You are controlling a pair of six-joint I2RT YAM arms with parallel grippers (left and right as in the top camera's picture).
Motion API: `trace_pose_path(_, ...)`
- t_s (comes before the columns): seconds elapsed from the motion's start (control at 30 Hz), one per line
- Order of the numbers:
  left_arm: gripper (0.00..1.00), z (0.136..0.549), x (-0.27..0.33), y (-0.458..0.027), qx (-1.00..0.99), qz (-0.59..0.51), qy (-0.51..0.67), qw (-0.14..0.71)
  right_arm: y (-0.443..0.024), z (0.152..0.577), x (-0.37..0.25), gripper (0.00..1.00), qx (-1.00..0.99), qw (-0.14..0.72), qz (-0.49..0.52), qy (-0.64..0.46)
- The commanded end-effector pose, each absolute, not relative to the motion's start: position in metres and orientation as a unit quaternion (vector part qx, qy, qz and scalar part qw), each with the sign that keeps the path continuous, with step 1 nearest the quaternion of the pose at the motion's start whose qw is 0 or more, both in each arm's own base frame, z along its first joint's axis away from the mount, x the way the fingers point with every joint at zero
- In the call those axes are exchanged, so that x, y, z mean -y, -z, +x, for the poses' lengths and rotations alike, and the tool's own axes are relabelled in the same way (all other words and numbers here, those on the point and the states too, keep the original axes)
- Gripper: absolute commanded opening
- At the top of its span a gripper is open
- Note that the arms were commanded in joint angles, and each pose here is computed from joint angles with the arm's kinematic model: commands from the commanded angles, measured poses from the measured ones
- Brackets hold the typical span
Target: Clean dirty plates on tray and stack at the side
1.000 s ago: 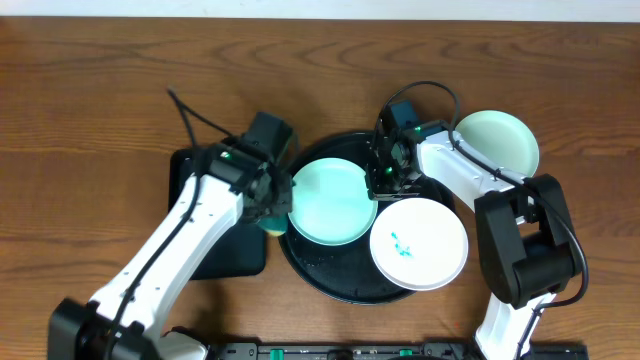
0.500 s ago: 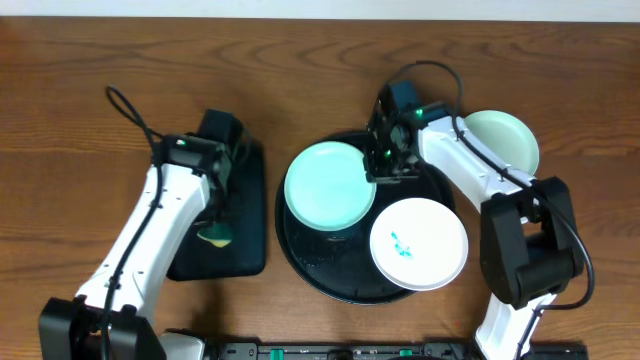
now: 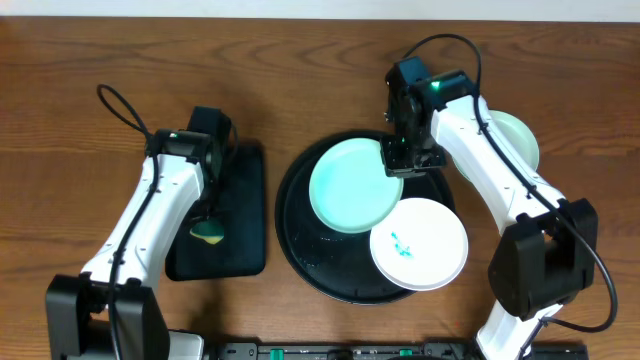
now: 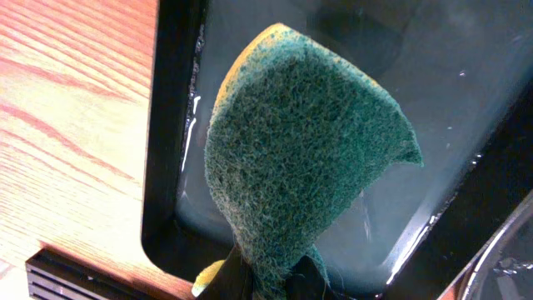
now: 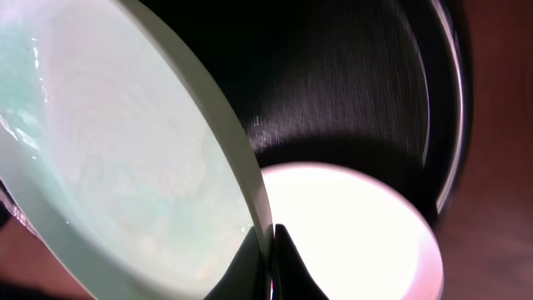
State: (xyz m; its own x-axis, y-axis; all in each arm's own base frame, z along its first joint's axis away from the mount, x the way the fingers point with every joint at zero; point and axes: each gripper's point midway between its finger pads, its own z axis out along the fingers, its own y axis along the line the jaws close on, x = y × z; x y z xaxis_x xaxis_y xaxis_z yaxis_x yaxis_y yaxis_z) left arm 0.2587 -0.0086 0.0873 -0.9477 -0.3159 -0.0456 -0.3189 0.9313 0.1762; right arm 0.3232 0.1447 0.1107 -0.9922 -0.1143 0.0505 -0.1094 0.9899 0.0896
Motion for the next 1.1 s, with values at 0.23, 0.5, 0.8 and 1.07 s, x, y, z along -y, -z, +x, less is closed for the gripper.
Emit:
trace_pose_path(0.23,0.07,0.257,0.003,-0.08,-0.982,-0.156,-0.106,-0.002,-0.145,0.298,-0.199,0.02,0.958,0.05,0.172,0.224)
trace_pose_path(0.5,0.07,0.256,0.003,-0.08,-0.982,-0.156,-0.107,-0.004,-0.154,0.363,-0.225,0.01,0.949,-0.091,0.174,0.247)
trace_pose_path(0.8,0.07,0.257,0.003,-0.08,-0.982,-0.156,-0.107,-0.003,-0.171,0.399,-0.187,0.02,0.96,-0.19,0.167,0.12)
trace_pose_path(1.07,0.07,0.258,0.003,-0.08,-0.982,-0.156,-0.106,-0.002,-0.223,0.391,-0.162,0.02,0.946,-0.257,0.186,0.064)
